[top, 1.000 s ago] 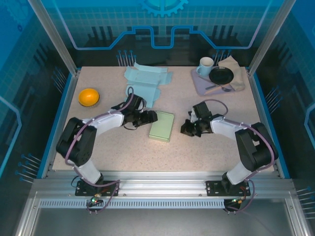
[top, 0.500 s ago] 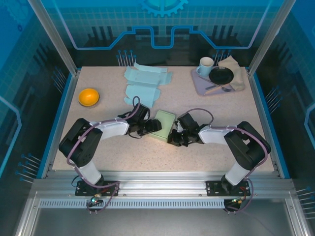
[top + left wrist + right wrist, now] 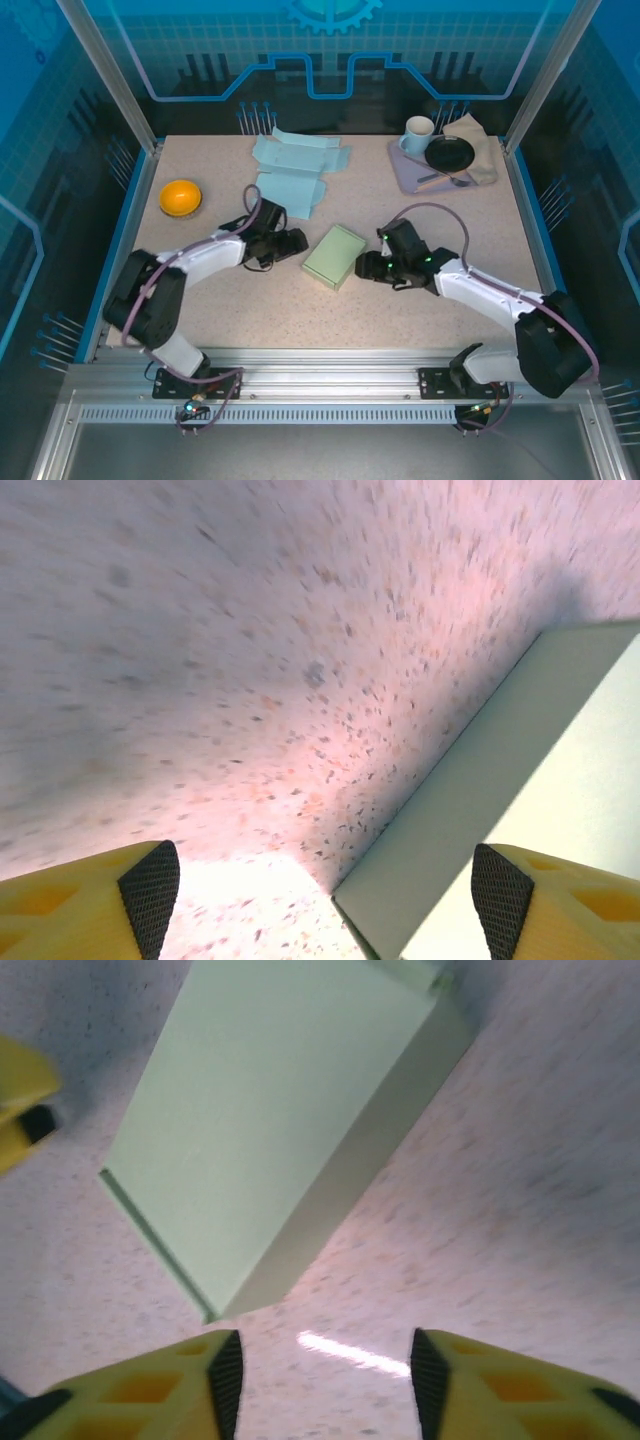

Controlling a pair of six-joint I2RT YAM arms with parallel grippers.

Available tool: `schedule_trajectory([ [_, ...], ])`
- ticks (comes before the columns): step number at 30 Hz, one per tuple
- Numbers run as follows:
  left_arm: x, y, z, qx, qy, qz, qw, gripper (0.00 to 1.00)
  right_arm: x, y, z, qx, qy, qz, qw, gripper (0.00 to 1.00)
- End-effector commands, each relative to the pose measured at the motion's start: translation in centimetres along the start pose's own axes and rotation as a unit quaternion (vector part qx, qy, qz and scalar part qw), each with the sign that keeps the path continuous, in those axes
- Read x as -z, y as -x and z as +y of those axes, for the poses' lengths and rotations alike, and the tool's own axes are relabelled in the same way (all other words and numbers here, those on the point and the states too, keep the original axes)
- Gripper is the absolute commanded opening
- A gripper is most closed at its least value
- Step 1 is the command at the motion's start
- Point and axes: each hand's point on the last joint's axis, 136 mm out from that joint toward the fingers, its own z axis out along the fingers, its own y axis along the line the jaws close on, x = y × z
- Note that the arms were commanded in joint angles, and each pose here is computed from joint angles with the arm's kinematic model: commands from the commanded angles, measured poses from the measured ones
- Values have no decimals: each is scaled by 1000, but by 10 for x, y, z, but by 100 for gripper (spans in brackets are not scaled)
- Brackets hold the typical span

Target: Fold the paper box

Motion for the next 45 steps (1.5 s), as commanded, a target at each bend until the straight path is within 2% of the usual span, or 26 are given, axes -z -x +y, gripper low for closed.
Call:
schedule_trajectory([
  [1,19,-29,-7,37,-27,2,999,80,14,23,-22,95,-46,-2,994,57],
  [4,11,-54,-29,58,-64,6,996,81,11,63,-8,149,-23,-15,989,60],
  [7,-7,-67,-39,85,-77,16,993,80,-10,86,5,198,10,11,980,62],
  [9,-19,-67,-42,93,-75,18,993,79,-30,92,11,210,32,40,976,62],
  [12,-32,-62,-49,81,-69,18,994,76,-56,96,4,209,21,66,975,62],
  [14,-38,-56,-56,69,-68,15,995,76,-69,98,-3,202,15,75,976,62],
  [18,-54,-46,-75,45,-67,21,996,68,-82,96,-16,171,11,85,982,59],
  [23,-82,-29,-114,17,-77,32,996,62,-60,108,-76,59,-38,48,996,47],
  [29,-122,-15,-199,-28,-138,52,989,59,-12,126,-153,-59,-87,-31,994,44],
  [32,-145,-17,-235,-42,-167,69,983,58,-1,140,-172,-81,-82,-55,992,44],
  [36,-164,-11,-260,-48,-189,70,978,58,-1,164,-182,-83,-65,-77,991,44],
  [41,-146,6,-271,-73,-191,50,978,60,1,193,-179,-65,-58,-100,991,44],
  [45,-107,49,-245,-87,-168,21,982,66,34,207,-178,-56,-106,-116,986,53],
])
